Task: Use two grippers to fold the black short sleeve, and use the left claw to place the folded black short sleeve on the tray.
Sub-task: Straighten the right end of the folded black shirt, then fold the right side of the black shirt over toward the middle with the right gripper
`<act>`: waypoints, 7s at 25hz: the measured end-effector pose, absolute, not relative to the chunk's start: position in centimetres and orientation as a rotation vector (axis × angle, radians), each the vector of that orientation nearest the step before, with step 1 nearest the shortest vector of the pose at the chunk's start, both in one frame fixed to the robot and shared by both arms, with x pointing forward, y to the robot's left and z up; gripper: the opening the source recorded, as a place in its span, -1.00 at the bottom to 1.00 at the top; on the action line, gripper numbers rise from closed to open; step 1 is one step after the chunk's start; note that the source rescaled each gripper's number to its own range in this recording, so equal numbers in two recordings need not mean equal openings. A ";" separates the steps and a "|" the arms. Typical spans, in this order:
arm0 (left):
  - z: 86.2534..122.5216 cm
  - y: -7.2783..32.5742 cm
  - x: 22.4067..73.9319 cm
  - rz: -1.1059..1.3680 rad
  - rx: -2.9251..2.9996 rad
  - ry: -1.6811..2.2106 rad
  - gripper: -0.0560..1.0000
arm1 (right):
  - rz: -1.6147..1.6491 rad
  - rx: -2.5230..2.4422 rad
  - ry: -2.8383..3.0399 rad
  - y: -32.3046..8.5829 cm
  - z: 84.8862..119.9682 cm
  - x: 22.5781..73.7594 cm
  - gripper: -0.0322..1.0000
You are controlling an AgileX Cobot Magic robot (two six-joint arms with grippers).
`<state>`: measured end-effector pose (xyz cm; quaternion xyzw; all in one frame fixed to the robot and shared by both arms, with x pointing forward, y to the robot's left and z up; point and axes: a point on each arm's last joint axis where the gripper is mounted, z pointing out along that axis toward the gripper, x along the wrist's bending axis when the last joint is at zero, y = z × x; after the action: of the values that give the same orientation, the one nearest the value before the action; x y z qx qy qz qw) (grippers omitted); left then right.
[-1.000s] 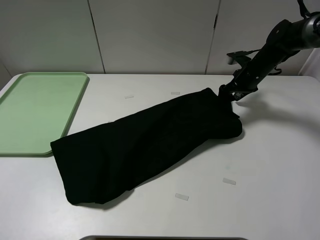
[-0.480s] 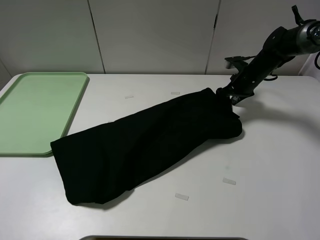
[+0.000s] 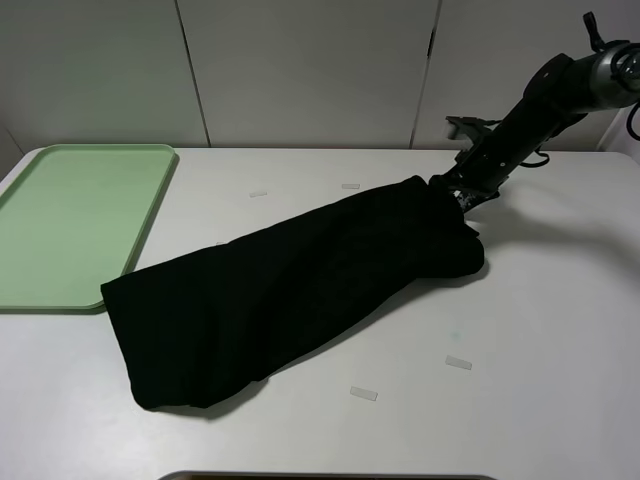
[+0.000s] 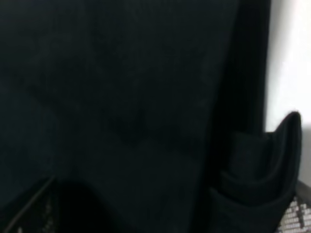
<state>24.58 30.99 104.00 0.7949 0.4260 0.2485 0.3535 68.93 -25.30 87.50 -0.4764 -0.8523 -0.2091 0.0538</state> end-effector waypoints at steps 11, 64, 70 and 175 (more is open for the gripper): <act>104.0 31.0 24.6 0.642 2.056 1.102 0.71 | -0.633 -1.421 -2.574 -23.9 87.5 68.7 -0.81; 104.0 31.0 24.6 0.643 2.055 1.101 0.71 | -0.087 -2.050 -2.685 -23.0 95.2 67.2 -0.81; 104.0 31.0 24.6 0.643 2.055 1.101 0.71 | -0.015 -1.988 -2.766 -20.6 95.3 66.6 -0.81; 104.0 31.0 24.6 0.643 2.055 1.102 0.71 | -0.456 -1.725 -2.871 -3.5 91.6 60.7 1.00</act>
<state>24.58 30.98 104.01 0.7947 0.4261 0.2485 0.3537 60.66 -3.54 91.59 -0.5066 -0.8433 -0.1341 -0.1188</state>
